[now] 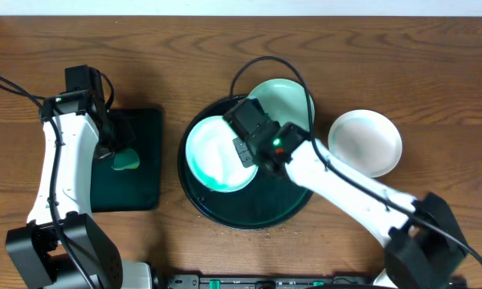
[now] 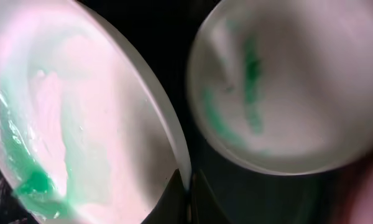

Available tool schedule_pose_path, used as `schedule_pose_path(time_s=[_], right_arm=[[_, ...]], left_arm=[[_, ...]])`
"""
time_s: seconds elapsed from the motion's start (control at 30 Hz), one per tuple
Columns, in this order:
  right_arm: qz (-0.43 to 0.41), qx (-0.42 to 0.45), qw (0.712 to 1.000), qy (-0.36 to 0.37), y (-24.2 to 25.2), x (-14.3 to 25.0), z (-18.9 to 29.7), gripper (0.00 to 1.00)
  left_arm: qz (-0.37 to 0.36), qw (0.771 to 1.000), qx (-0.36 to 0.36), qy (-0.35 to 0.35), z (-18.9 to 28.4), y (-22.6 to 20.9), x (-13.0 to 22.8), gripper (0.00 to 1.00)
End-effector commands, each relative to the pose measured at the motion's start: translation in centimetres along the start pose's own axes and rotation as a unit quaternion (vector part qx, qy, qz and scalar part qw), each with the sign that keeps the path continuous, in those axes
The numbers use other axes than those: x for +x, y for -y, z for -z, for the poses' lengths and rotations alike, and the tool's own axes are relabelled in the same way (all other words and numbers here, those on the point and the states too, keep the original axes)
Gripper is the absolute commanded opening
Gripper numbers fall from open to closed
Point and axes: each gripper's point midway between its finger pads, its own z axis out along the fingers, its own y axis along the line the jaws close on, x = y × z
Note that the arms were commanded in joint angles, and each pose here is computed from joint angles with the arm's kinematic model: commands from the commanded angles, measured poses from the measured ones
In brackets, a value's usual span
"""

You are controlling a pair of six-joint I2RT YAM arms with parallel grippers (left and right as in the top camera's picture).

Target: Clean dirty plates on tray and stack at the side

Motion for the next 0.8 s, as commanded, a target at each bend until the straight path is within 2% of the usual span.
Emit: schedule_pose_path(time_s=[0.0, 0.23, 0.27, 0.47, 0.77], right_arm=[[0.051, 0.152, 0.981, 0.108, 3.3, -3.9, 4.8, 0.01], [0.123, 0.263, 0.936, 0.199, 2.5, -6.0, 10.6, 0.01], [0.146, 0.299, 0.915, 0.226, 1.7, -6.6, 12.5, 0.01], [0.121, 0.380, 0.872, 0.282, 1.4, -7.6, 16.7, 0.01], [0.147, 0.370, 0.871, 0.290, 0.0, -8.1, 17.1, 0.01]], left_arm=[[0.009, 1.000, -0.003, 0.005, 0.2, -0.1, -0.4, 0.07], [0.010, 1.000, -0.003, 0.005, 0.2, -0.1, -0.4, 0.07], [0.010, 1.000, -0.003, 0.005, 0.2, -0.1, -0.4, 0.07], [0.010, 1.000, -0.003, 0.005, 0.2, -0.1, -0.4, 0.07], [0.009, 1.000, -0.003, 0.005, 0.2, -0.1, -0.4, 0.07]])
